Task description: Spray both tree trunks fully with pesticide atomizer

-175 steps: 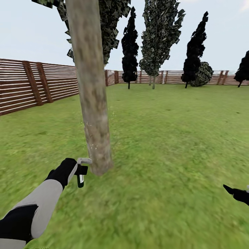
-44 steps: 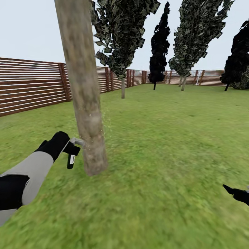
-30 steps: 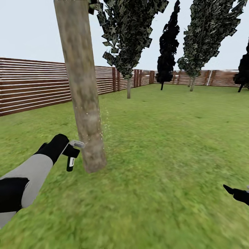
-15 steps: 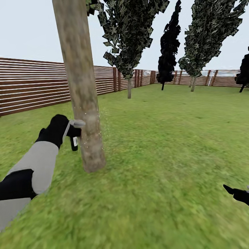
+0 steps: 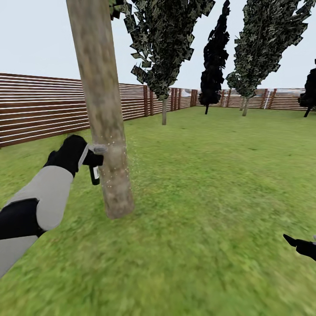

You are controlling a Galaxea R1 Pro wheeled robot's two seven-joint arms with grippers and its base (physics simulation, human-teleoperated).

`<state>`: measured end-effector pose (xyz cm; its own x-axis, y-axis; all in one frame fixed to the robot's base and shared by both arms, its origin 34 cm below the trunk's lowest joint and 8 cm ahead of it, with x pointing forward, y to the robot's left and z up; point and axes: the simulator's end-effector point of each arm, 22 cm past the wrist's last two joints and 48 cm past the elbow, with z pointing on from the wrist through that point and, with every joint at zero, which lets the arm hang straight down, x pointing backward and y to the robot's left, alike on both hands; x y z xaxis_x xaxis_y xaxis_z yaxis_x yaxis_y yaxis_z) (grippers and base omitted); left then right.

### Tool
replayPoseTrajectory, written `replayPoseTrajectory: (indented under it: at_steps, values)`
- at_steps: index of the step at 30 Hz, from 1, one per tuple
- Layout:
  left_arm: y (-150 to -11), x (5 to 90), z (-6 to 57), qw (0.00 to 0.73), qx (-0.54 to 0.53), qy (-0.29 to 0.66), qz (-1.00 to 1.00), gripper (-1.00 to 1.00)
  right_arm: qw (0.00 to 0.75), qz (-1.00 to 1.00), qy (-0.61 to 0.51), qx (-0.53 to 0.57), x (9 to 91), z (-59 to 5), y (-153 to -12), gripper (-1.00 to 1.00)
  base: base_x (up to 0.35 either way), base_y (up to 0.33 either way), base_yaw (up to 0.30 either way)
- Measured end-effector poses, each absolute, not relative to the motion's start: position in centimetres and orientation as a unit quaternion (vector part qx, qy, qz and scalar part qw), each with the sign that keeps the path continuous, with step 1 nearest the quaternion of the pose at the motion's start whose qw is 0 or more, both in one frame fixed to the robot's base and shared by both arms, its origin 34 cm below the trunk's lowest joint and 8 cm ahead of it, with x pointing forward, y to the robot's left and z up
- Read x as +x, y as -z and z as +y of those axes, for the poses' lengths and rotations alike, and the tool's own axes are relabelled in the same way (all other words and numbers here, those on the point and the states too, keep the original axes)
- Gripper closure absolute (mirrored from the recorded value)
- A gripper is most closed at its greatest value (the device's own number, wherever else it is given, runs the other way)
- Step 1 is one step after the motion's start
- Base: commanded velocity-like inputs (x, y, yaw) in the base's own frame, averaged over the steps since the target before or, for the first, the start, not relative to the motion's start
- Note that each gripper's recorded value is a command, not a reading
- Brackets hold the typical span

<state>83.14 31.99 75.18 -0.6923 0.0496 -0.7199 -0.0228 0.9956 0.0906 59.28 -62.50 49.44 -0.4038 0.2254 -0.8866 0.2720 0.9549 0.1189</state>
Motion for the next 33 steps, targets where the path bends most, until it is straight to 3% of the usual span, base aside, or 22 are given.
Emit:
replayPoseTrajectory:
  at_steps: [5,12,20,30,33]
  values:
    - [-70.2,82.0,31.2,0.342,0.018,-0.038,0.939,1.00,0.525,0.837,0.022,0.149,59.3,-62.5,-49.5,-1.00,0.000,0.000,0.000]
    - [-64.1,80.7,33.7,0.325,0.019,-0.047,0.944,1.00,0.525,0.838,0.022,0.148,59.3,-62.5,-49.4,-1.00,0.000,0.000,0.000]
    - [-56.6,78.9,34.6,0.333,0.032,-0.074,0.939,1.00,0.525,0.838,0.021,0.148,59.3,-62.5,-49.4,-1.00,0.000,0.000,0.048]
    - [-51.2,77.7,31.1,0.371,-0.007,0.007,0.929,1.00,0.525,0.838,0.021,0.148,59.3,-62.4,-49.4,-1.00,0.024,-0.049,0.117]
    - [-50.5,77.2,32.2,0.364,-0.022,-0.035,0.930,1.00,0.525,0.838,0.021,0.148,59.3,-62.5,-49.5,-1.00,0.148,-0.276,0.103]
